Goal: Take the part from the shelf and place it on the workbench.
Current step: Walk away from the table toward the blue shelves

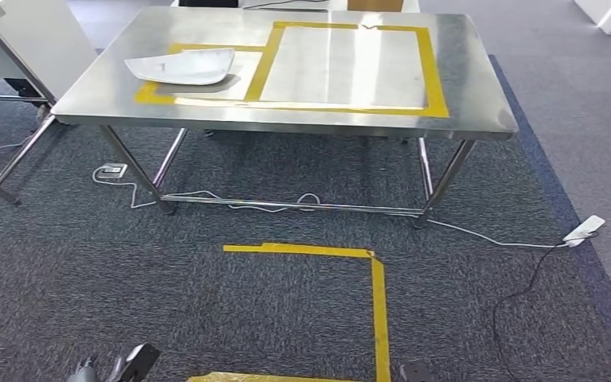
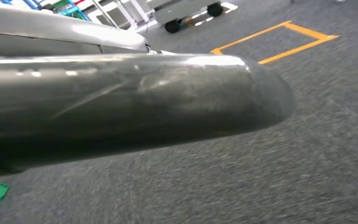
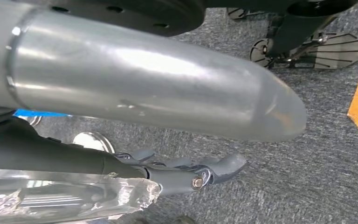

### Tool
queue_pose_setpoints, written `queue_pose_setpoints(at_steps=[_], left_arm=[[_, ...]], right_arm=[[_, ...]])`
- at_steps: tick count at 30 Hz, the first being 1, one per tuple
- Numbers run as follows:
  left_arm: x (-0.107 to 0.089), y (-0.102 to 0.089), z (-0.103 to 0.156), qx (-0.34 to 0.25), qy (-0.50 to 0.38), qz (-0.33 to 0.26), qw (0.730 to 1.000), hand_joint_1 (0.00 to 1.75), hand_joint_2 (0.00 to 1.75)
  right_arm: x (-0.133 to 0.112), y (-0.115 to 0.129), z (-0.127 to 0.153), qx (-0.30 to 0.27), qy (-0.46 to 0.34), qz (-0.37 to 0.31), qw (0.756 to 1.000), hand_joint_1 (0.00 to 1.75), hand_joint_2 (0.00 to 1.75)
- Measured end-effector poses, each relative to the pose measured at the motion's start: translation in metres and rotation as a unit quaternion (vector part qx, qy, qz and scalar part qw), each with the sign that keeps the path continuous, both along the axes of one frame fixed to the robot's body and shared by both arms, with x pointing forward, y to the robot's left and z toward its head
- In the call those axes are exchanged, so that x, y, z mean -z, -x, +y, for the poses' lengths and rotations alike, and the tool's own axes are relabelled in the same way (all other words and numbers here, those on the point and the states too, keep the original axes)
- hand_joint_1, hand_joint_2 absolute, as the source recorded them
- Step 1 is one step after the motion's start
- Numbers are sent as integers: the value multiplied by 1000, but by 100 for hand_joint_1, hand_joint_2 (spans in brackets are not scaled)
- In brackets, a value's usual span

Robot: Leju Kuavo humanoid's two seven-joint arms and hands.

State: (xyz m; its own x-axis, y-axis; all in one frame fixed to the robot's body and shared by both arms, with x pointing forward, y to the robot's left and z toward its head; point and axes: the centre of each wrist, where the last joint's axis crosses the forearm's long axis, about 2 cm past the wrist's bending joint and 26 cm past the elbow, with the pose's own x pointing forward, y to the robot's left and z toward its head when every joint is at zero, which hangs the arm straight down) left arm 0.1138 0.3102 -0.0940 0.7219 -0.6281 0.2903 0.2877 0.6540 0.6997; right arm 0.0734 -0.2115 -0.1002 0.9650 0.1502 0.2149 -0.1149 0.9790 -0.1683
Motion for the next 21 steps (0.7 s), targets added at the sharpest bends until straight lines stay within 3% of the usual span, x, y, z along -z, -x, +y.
queue_pose_setpoints(at_steps=[21], left_arm=[[9, 38, -12, -75, 40, 59, 995, 0, 0]], right_arm=[[1, 2, -2, 27, -3, 4, 1000, 0, 0]])
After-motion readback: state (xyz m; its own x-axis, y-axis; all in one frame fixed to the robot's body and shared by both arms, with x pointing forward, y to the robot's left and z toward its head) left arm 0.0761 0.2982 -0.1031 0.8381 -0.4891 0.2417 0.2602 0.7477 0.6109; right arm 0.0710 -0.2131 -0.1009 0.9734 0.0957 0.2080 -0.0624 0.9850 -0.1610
